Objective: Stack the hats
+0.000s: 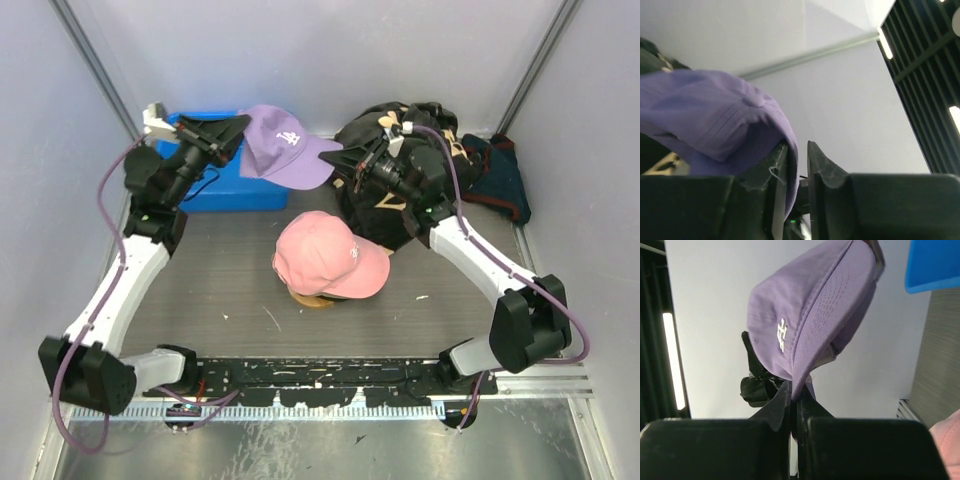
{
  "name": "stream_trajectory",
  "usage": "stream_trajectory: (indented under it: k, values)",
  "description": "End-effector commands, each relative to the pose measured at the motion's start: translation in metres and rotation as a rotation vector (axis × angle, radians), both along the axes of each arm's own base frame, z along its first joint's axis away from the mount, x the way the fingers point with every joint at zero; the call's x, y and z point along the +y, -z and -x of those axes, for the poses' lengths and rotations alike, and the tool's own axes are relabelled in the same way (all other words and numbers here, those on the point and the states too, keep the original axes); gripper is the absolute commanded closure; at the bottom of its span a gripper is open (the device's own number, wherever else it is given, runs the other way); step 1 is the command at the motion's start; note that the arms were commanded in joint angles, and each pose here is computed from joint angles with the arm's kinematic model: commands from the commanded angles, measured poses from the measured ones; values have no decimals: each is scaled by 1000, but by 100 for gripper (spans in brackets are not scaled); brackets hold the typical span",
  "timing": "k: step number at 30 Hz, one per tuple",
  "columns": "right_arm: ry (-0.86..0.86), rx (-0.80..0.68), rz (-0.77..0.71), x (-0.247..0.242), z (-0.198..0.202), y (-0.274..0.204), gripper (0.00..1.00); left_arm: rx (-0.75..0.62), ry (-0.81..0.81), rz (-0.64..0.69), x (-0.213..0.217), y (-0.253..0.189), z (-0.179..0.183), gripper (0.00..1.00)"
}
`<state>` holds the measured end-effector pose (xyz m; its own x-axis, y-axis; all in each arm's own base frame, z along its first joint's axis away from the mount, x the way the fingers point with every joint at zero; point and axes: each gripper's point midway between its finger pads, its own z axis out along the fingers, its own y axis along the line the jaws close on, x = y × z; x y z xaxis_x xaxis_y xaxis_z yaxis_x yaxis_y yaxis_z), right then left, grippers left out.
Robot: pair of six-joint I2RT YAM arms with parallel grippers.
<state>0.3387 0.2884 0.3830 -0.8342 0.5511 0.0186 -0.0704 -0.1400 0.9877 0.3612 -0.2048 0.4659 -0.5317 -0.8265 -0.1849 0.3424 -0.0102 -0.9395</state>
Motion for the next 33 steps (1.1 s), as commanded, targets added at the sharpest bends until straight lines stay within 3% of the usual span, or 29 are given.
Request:
stream_trajectory:
  k: [1, 2, 6, 12, 17, 25, 33]
  values:
    - [-26, -136, 113, 1, 13, -43, 99, -28, -155, -114, 53, 8, 21, 61]
    - [-32, -136, 141, 2, 12, -44, 99, -7, -190, -143, 63, 16, 22, 51]
    - [-63, -107, 212, 5, 5, -43, 99, 53, -303, -298, 94, 44, 31, 35]
    - [-84, -90, 358, 8, -4, -36, 99, 263, -421, -558, 124, 108, 44, 27]
    - [-92, -88, 390, 5, -2, -32, 99, 416, -388, -652, 128, 175, 55, 28]
    - [-104, -49, 438, -13, 9, -16, 99, 572, -185, -691, 104, 267, 96, 44]
    - [-112, -41, 450, -19, 23, -16, 99, 554, 180, -606, 52, 319, 106, 51]
